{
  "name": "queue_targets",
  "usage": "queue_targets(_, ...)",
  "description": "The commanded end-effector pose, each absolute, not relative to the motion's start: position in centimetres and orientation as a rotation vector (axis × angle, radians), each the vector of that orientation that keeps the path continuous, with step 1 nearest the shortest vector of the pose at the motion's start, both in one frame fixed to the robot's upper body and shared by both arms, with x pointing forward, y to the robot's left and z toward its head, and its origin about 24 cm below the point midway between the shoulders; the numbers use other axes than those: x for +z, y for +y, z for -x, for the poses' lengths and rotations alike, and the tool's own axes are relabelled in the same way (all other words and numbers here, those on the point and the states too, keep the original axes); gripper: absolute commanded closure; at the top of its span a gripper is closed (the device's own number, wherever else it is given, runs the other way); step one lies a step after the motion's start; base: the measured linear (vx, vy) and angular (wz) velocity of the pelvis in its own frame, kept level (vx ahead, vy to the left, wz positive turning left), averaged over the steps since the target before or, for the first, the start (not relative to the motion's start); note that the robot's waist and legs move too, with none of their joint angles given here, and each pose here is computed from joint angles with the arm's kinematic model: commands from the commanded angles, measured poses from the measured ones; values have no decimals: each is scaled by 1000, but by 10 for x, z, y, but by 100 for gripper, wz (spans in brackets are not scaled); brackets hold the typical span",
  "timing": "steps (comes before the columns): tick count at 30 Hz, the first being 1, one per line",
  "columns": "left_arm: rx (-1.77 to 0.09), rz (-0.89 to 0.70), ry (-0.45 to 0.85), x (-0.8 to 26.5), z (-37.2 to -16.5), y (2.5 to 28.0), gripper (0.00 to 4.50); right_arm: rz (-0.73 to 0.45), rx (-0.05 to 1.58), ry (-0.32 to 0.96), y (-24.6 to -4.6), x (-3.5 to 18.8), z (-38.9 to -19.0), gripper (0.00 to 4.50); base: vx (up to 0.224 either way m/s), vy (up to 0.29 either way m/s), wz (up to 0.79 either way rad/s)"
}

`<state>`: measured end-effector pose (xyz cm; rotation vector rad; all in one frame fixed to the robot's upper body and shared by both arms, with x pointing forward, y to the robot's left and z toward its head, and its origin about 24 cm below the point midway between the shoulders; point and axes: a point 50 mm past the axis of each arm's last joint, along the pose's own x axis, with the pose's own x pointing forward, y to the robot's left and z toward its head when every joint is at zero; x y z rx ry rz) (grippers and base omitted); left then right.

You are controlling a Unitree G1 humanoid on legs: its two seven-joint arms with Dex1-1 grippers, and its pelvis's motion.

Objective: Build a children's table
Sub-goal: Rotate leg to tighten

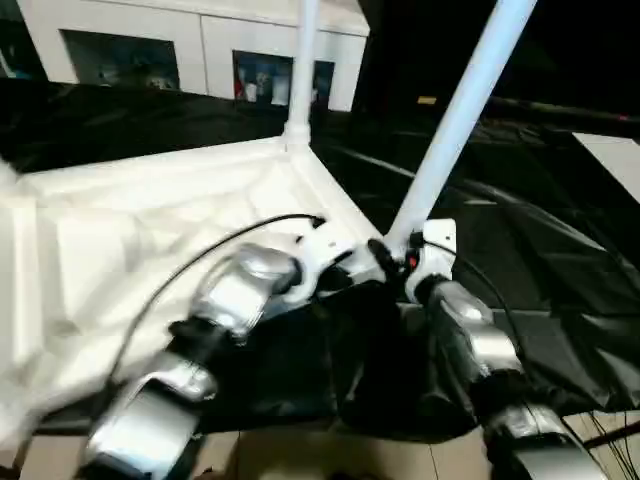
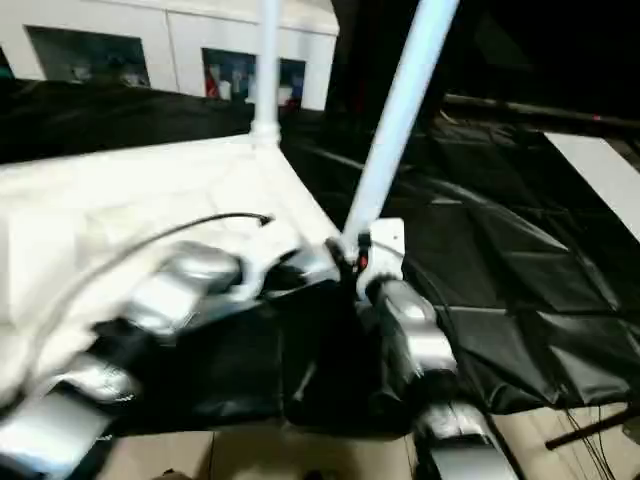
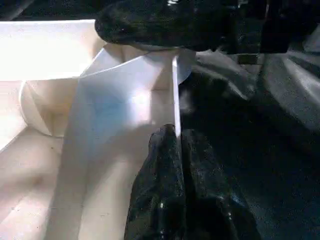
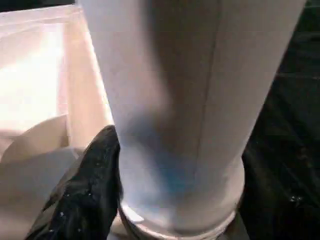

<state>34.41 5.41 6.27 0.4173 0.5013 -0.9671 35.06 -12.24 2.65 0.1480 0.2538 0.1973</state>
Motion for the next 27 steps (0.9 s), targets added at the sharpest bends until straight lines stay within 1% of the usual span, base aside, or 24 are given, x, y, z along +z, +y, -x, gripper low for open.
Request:
queue_targets(1,-902,-427,510,58,-348,58,450,-150,213,317,-116,13,-346,180,0,0,0)
queue_targets(2,-911,-438,509,58,-348,58,450,-162,240,303,-114,15,-347,180,0,0,0)
queue_targets(3,-919,-447,509,58,-347,59,450,-173,263,291,-112,16,-347,145,0,0,0)
queue_targets(5,-925,-459,509,58,-347,61,450,-188,295,268,-111,19,-347,110,0,0,0)
queue_targets(7,-944,-466,513,58,-346,62,450,-189,340,250,-112,22,-347,93,0,0,0)
queue_targets(8,-948,-470,514,58,-346,62,450,-184,348,246,-112,23,-347,93,0,0,0)
queue_targets(10,-969,-487,509,57,-345,64,450,-139,399,229,-117,25,-345,74,0,0,0)
queue_targets(11,-1008,-507,492,57,-344,66,450,-94,457,208,-122,27,-342,64,0,0,0)
queue_targets(12,-1008,-507,492,57,-344,66,450,-94,457,208,-122,27,-342,64,0,0,0)
queue_targets(13,-1030,-516,497,56,-343,72,450,-58,544,190,-129,29,-337,64,0,0,0)
queue_targets(16,-1108,-533,476,56,-339,77,450,1,671,173,-140,32,-327,64,0,0,0)
queue_targets(19,-1313,-523,428,60,-326,86,450,107,821,176,-160,34,-309,64,0,0,0)
queue_targets(21,-1371,-525,419,62,-322,89,450,112,845,184,-163,35,-306,64,0,0,0)
queue_targets(23,-1478,-527,438,65,-313,97,450,93,902,184,-168,40,-299,64,0,0,0)
queue_targets(24,-1478,-527,438,65,-313,97,450,93,902,184,-168,40,-299,64,0,0,0)
queue_targets(25,-1529,-523,454,66,-308,102,450,85,940,177,-170,44,-295,64,0,0,0)
queue_targets(27,-1541,-530,458,66,-307,105,450,88,962,176,-170,45,-292,64,0,0,0)
